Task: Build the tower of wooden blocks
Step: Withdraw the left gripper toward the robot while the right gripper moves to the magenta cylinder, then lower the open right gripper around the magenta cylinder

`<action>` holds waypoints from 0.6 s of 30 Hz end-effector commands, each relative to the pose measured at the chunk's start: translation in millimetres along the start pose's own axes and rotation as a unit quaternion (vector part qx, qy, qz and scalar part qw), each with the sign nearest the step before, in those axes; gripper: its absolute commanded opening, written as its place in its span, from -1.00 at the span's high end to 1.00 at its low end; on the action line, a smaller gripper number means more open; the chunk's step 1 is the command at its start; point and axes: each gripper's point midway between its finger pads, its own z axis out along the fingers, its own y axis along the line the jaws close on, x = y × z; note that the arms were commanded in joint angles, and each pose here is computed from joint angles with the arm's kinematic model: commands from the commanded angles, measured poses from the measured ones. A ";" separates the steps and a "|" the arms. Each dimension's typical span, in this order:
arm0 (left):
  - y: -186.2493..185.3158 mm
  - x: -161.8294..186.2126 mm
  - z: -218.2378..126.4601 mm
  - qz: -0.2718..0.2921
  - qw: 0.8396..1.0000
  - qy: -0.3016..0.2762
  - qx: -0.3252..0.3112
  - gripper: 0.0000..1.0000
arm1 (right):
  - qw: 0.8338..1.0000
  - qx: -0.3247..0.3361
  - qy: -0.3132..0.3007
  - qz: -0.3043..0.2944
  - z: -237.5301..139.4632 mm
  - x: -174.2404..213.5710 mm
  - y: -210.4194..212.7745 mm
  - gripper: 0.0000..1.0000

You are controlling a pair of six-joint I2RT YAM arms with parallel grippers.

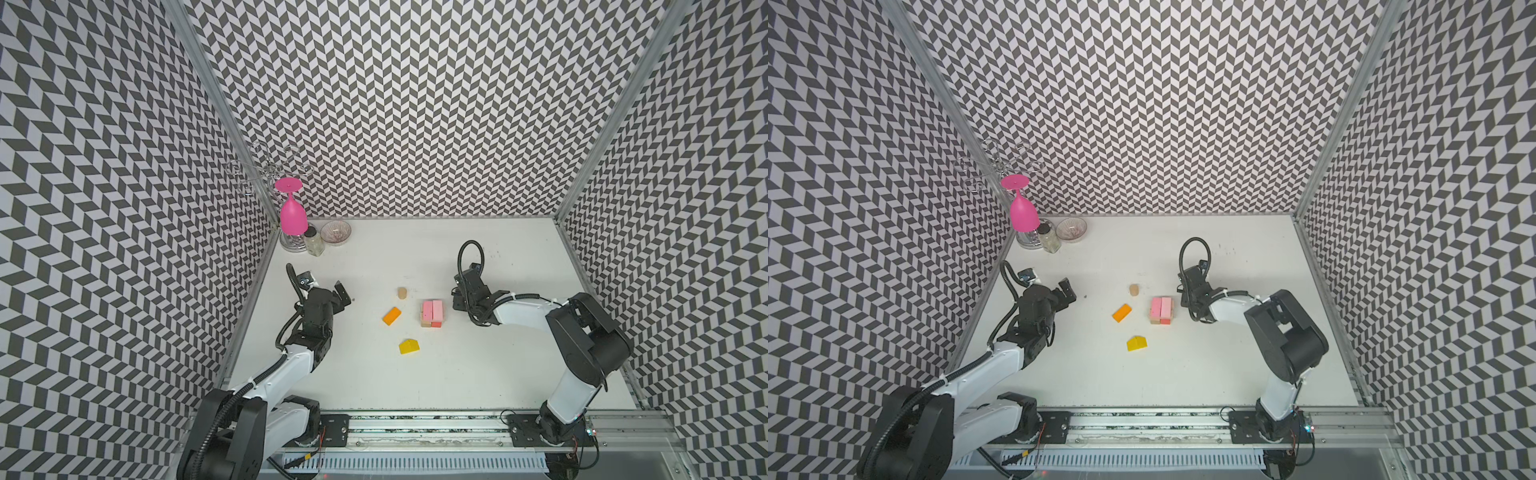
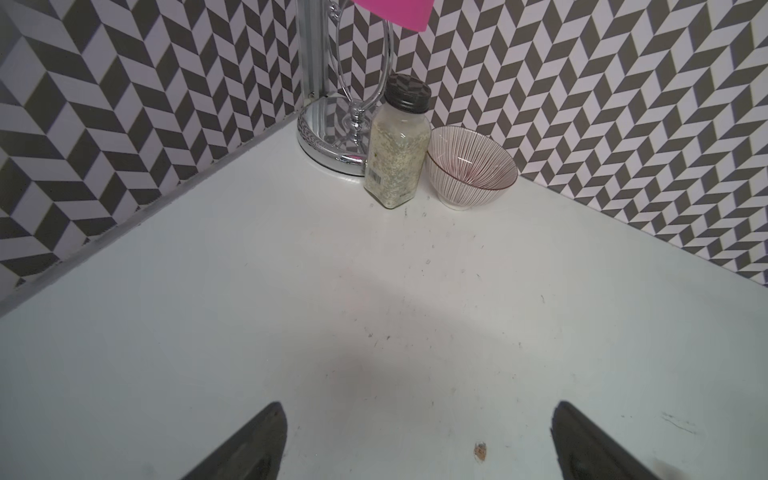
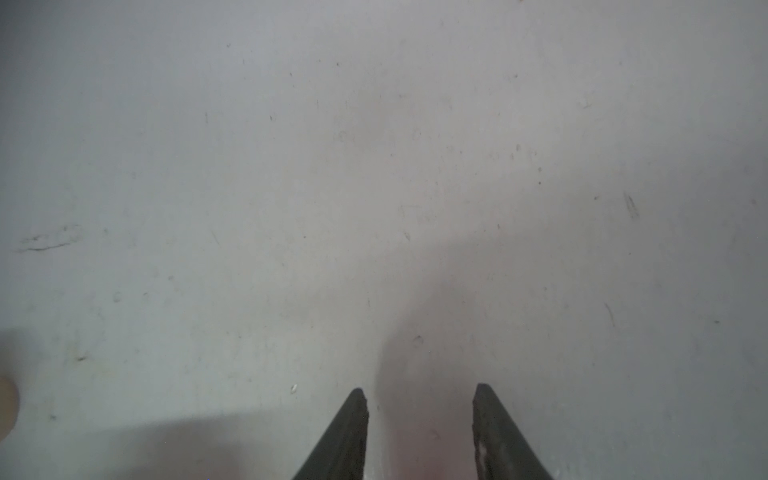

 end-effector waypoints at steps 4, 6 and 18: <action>-15.8 -11.8 2.4 -0.025 0.999 -0.014 0.034 -1.00 | 1.000 -0.020 -0.013 0.010 -6.7 -8.0 5.9 0.10; -16.7 -12.1 2.5 -0.025 0.999 -0.014 0.036 -1.00 | 1.000 -0.021 -0.015 0.014 -9.6 -5.4 2.6 0.10; -17.0 -11.1 2.6 -0.023 0.999 -0.012 0.037 -1.00 | 0.998 -0.031 -0.047 0.025 -30.7 -6.8 -9.0 0.00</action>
